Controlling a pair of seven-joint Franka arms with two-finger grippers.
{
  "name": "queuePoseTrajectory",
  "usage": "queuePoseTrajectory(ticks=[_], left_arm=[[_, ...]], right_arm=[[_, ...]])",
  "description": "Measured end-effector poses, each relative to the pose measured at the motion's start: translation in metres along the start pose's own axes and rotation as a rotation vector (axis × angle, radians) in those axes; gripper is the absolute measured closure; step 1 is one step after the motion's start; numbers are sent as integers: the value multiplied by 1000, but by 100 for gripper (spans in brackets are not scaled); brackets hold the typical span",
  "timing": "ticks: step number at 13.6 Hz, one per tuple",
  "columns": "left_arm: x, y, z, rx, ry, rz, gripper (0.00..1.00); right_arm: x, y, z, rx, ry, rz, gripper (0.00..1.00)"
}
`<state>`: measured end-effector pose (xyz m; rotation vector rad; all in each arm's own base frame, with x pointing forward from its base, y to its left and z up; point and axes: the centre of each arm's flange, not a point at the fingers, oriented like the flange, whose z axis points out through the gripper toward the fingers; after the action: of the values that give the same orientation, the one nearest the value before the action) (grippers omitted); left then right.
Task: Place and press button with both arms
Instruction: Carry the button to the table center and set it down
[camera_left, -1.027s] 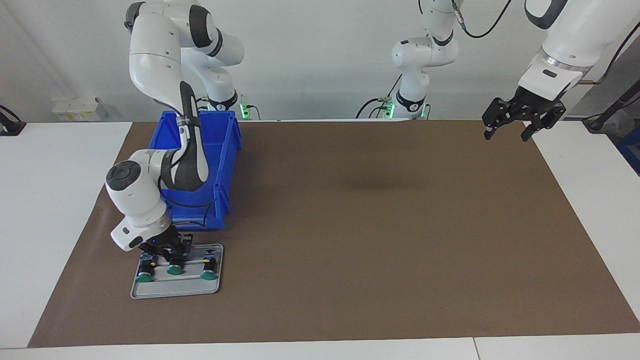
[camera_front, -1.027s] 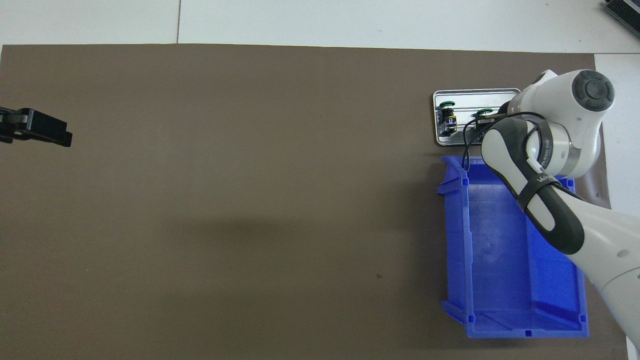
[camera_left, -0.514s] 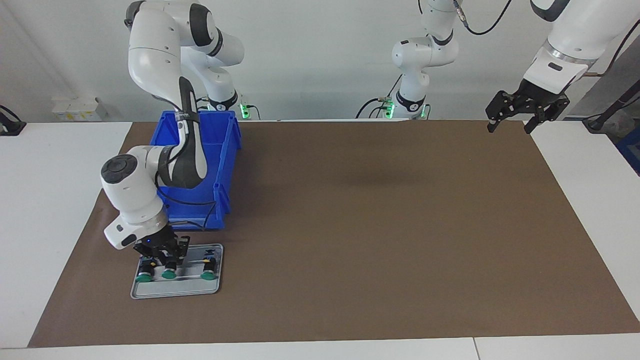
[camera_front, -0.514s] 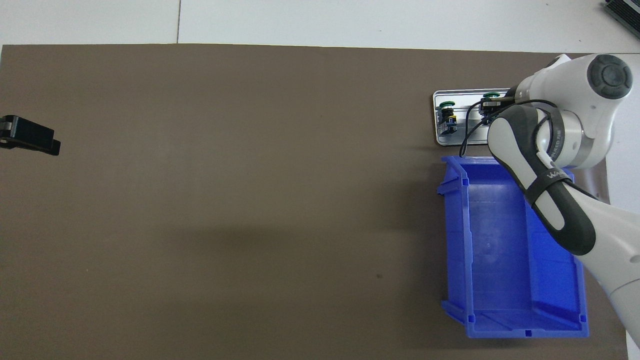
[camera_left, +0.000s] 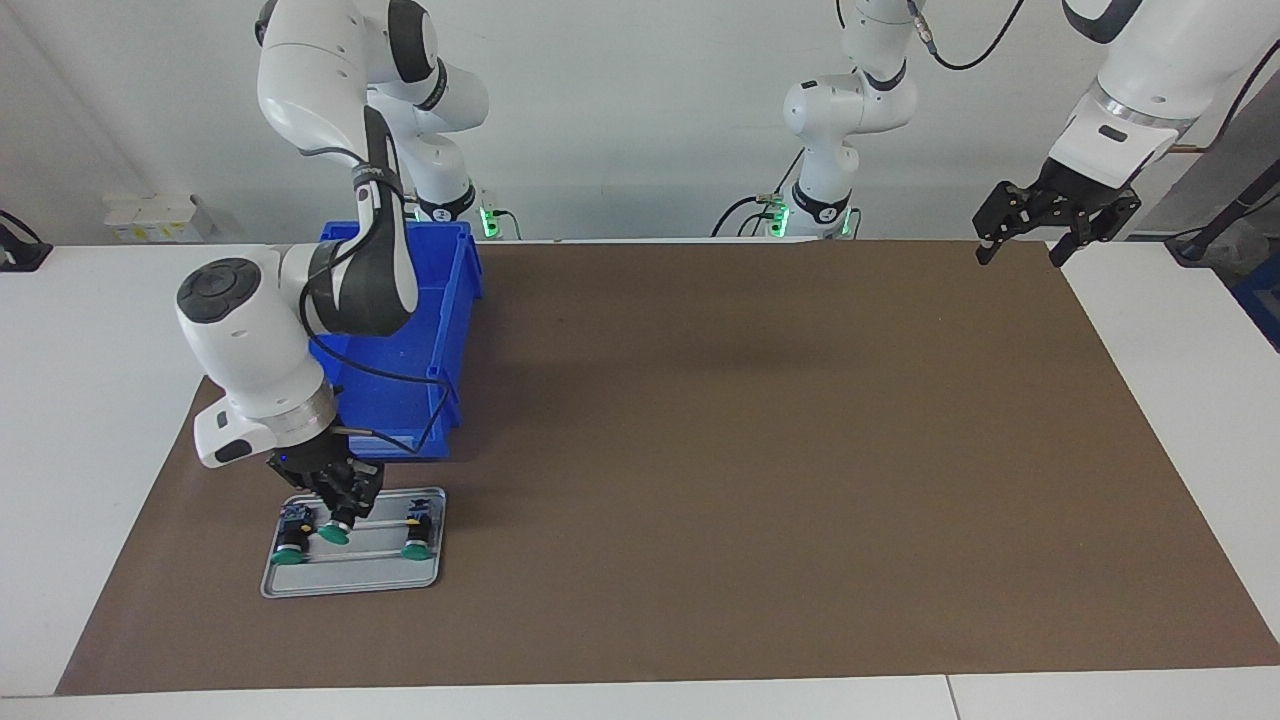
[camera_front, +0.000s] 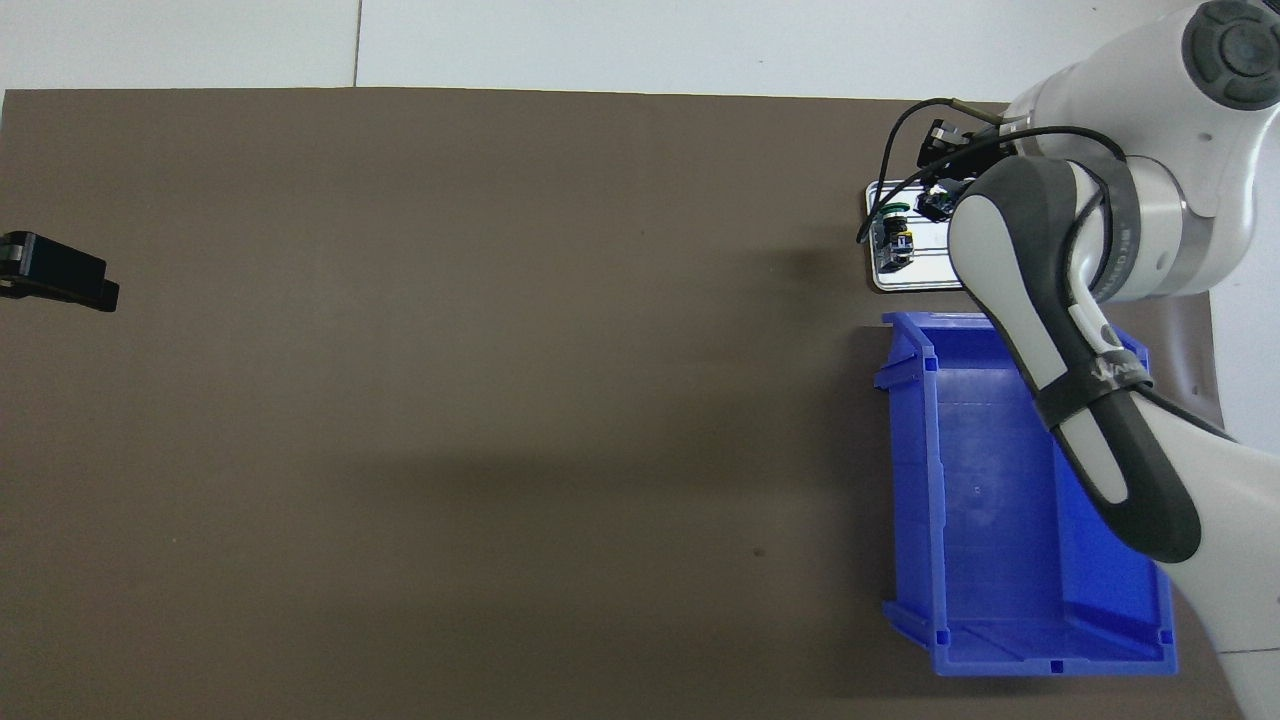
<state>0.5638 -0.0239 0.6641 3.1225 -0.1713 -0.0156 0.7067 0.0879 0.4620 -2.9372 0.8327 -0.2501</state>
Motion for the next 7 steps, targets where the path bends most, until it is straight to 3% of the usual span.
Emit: queuePoseTrajectory(ticks=[7], left_arm=[[0, -1, 0, 0, -1, -3, 7]], right_arm=[[-167, -154, -6, 26, -51, 514, 58]])
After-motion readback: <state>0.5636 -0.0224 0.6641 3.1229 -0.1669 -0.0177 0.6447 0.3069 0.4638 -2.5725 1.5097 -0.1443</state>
